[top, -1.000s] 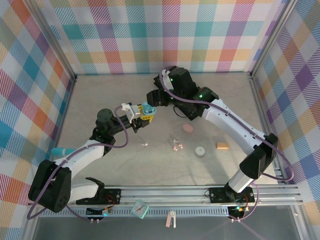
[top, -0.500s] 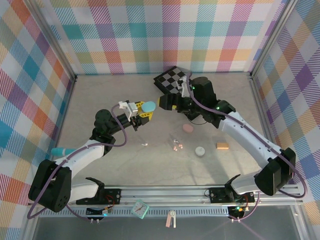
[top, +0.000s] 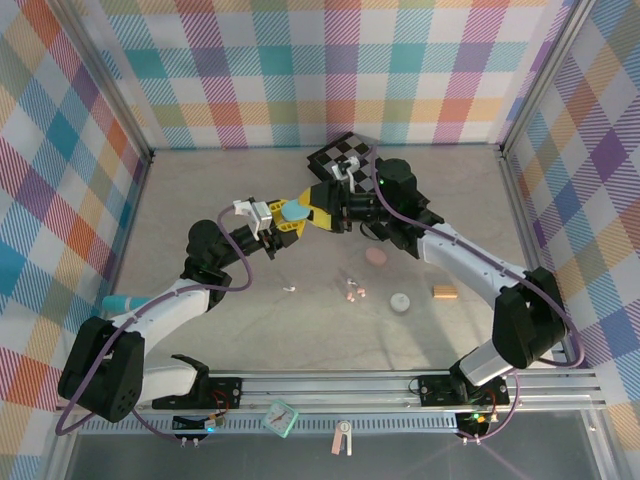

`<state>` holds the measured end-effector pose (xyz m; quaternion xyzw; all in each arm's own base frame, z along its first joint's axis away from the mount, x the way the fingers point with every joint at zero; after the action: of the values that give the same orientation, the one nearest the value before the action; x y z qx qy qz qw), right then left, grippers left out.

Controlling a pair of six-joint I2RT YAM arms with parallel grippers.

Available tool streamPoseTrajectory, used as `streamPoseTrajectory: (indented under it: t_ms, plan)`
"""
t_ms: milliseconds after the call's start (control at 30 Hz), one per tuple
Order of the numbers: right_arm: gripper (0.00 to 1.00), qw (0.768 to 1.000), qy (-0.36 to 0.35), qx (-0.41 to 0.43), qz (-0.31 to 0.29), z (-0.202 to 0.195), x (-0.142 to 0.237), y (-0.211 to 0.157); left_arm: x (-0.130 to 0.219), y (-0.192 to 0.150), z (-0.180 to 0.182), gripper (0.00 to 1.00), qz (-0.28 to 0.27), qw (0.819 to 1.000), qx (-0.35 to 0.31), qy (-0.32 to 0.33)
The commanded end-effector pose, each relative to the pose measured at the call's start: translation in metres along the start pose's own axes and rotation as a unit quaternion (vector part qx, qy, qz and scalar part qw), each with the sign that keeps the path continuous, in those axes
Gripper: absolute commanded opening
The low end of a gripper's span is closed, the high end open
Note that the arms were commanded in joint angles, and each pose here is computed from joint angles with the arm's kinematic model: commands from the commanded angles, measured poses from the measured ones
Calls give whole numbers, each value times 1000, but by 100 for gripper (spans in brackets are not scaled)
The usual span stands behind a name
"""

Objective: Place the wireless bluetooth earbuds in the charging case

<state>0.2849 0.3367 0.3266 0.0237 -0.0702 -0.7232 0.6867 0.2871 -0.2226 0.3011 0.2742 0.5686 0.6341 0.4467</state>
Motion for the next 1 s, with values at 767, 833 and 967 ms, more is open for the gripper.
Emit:
streamPoseTrajectory:
  t_ms: [767, 833, 967]
  plan:
    - [14, 1000, 5, 10, -11, -2, -5, 11, 2, 9, 5, 71, -4, 1000, -17, 20]
    - [15, 999, -22, 9, -32, -13, 0, 17, 7, 4, 6, 84, 7, 999, -17, 38]
    - [15, 993, -98, 27, -66, -38, 9, 30, 19, -15, 4, 100, 59, 996, -15, 57]
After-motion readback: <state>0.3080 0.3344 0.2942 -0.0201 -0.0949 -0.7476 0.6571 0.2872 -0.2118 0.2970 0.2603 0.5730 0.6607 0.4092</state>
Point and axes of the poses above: each hand's point on the last joint's axis, 136 mm out from that joint toward the fingers, its own x axis back along the fingers, its own z axis along the line the jaws close on, y = z × x, the point moved 2 cm from there along x, back along the fingers, and after that the axes turned 6 degrees about -x, right-handed, at the moved point
